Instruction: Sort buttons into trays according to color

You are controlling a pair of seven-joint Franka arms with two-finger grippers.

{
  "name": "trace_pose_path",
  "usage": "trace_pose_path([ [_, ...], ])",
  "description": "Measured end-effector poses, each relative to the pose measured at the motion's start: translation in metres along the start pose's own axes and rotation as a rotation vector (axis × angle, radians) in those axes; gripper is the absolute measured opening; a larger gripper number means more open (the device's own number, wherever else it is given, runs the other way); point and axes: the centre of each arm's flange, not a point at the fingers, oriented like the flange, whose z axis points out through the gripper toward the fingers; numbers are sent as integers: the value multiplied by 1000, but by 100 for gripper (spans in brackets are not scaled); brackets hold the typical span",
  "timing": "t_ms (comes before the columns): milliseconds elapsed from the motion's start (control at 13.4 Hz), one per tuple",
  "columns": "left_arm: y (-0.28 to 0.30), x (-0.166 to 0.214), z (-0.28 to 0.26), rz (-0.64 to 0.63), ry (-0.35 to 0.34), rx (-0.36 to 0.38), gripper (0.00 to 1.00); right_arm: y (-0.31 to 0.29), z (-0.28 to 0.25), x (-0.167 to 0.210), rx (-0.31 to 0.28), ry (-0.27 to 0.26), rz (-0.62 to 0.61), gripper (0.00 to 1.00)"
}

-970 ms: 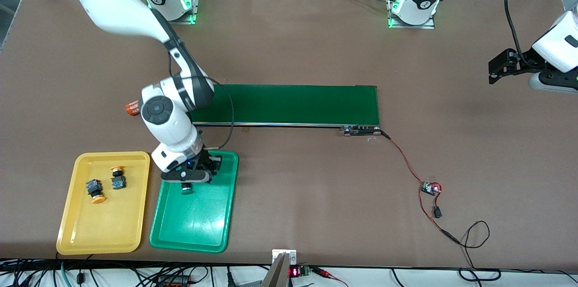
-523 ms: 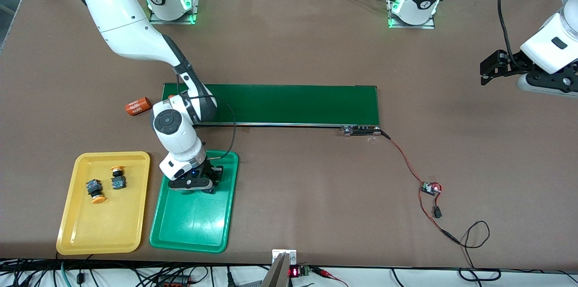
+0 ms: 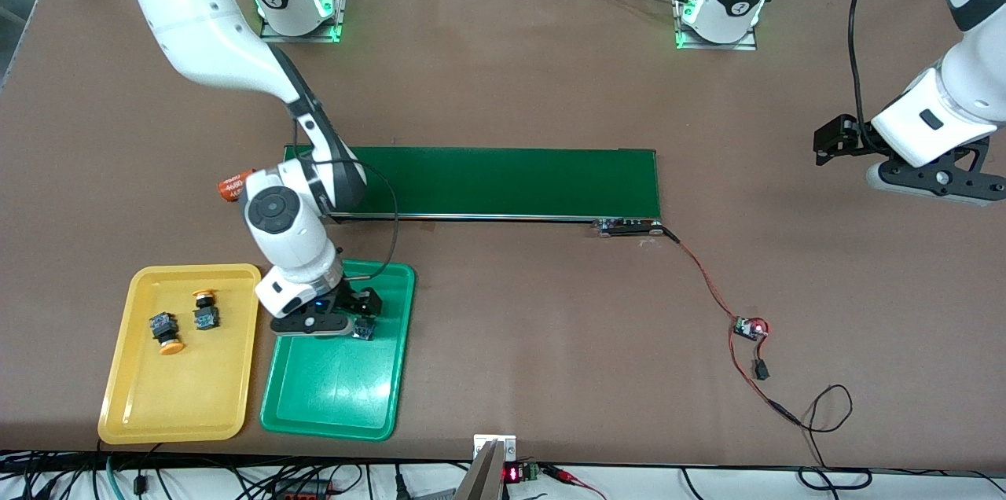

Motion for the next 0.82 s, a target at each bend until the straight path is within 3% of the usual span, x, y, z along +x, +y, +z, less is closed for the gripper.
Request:
trace_pose_path([
  [224, 0, 1, -3, -1, 16, 1, 100, 27, -96, 9, -50, -131, 47, 100],
  [373, -1, 2, -4, -1, 29, 3, 100, 63, -149, 10, -45, -204, 8, 100],
  [821, -2, 2, -6, -4, 37, 3, 100, 203, -256, -10, -48, -325, -41, 100],
])
